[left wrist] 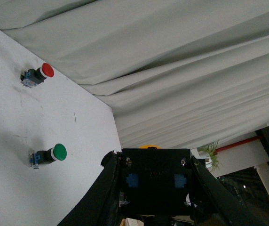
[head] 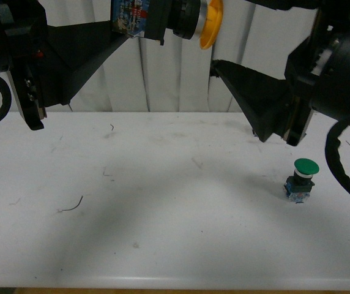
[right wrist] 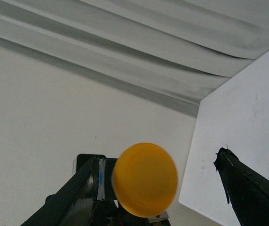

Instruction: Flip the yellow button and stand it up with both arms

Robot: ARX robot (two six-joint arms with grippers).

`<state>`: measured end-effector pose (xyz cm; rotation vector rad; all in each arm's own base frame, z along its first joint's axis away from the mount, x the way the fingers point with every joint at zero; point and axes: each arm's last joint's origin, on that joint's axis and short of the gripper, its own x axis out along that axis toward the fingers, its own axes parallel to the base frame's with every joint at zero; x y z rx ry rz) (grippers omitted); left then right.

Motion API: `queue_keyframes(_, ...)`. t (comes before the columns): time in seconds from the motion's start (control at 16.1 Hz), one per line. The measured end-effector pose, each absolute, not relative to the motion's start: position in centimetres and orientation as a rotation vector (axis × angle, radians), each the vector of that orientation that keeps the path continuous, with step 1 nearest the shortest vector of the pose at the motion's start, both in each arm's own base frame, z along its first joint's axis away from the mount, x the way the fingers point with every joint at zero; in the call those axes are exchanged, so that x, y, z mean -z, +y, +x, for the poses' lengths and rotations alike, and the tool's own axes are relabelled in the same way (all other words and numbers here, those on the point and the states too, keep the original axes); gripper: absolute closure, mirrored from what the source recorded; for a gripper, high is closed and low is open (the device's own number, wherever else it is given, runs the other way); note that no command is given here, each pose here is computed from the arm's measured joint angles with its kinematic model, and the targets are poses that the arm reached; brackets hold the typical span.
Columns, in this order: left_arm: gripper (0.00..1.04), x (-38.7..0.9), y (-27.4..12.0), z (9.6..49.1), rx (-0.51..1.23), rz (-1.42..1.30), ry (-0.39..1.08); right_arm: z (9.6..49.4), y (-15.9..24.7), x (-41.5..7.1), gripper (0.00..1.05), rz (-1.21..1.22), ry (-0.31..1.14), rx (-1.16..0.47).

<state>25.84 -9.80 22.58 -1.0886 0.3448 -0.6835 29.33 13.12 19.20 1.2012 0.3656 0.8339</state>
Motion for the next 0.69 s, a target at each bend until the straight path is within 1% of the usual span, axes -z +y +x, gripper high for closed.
queue_keyframes(0.19, 0.69, -22.5, -9.8, 25.8, 0.683, -1.089, 0.346, 29.4, 13.6, -19.7, 0.29, 1.2, 0.361, -0.861)
queue_keyframes(0.37, 0.69, -22.5, -9.7, 25.8, 0.678, -1.089, 0.351, 29.6, 15.1, -19.6, 0.28, 1.196, 0.385, -0.903)
queue_keyframes(0.44, 0.69, -22.5, -9.7, 25.8, 0.679, -1.088, 0.354, 30.0, 15.3, -19.4, 0.35, 1.197, 0.392, -0.898)
queue_keyframes(0.5, 0.69, -22.6, -9.7, 25.7, 0.683, -1.097, 0.352, 30.3, 15.3, -19.8, 0.67, 1.21, 0.378, -0.9)
queue_keyframes(0.56, 0.69, -22.6, -9.7, 25.7, 0.682, -1.109, 0.355, 30.4, 15.4, -19.9, 0.69, 1.217, 0.378, -0.902)
queue_keyframes(0.69, 0.69, -22.6, -9.7, 25.7, 0.683, -1.112, 0.358, 30.4, 15.4, -19.8, 0.69, 1.219, 0.38, -0.901)
